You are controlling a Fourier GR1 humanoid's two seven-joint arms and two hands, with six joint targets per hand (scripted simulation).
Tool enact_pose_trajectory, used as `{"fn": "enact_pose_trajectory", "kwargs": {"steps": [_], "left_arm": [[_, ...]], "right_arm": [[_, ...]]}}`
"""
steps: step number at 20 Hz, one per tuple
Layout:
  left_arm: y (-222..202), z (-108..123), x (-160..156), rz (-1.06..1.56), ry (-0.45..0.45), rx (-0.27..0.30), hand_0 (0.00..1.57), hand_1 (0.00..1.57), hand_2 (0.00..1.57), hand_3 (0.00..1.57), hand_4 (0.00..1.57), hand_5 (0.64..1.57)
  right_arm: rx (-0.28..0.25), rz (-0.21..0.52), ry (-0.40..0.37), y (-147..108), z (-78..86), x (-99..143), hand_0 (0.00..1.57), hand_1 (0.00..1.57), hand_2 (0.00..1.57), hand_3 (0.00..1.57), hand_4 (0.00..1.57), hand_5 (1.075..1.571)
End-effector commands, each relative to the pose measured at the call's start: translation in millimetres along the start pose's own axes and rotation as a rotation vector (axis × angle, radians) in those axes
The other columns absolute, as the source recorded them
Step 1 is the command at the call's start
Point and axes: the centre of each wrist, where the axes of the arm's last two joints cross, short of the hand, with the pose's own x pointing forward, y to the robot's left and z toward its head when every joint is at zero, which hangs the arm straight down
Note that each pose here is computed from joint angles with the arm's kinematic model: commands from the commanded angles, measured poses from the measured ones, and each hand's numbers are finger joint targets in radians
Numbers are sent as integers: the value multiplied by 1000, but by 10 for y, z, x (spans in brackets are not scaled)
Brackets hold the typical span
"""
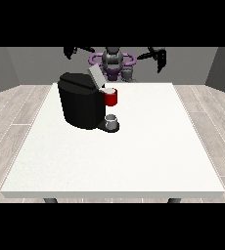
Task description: Insert the coffee pod into the coffee machine and close the lid
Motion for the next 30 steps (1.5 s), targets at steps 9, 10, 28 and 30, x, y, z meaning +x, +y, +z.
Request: {"fn": "enact_pose_trajectory", "kwargs": {"steps": [9, 10, 28, 30], "left_arm": [[30, 192, 207, 15, -117, 16, 0, 0, 0, 0, 391, 1571], [-63, 223, 181, 17, -111, -4, 0, 0, 0, 0, 366, 1571], [317, 614, 713, -14, -241, 49, 0, 0, 0, 0, 360, 1571], [139, 591, 744, -21, -253, 58, 0, 0, 0, 0, 374, 1571]], "right_arm": [[-39, -63, -54, -233, -315, 352, 0, 0, 0, 0, 175, 1571], [-18, -46, -38, -315, -437, 531, 0, 0, 0, 0, 0, 1571], [51, -125, -35, -47, -734, 623, 0, 0, 0, 0, 0, 1571], [66, -95, -30, 84, -787, 702, 0, 0, 0, 0, 0, 1571]]}}
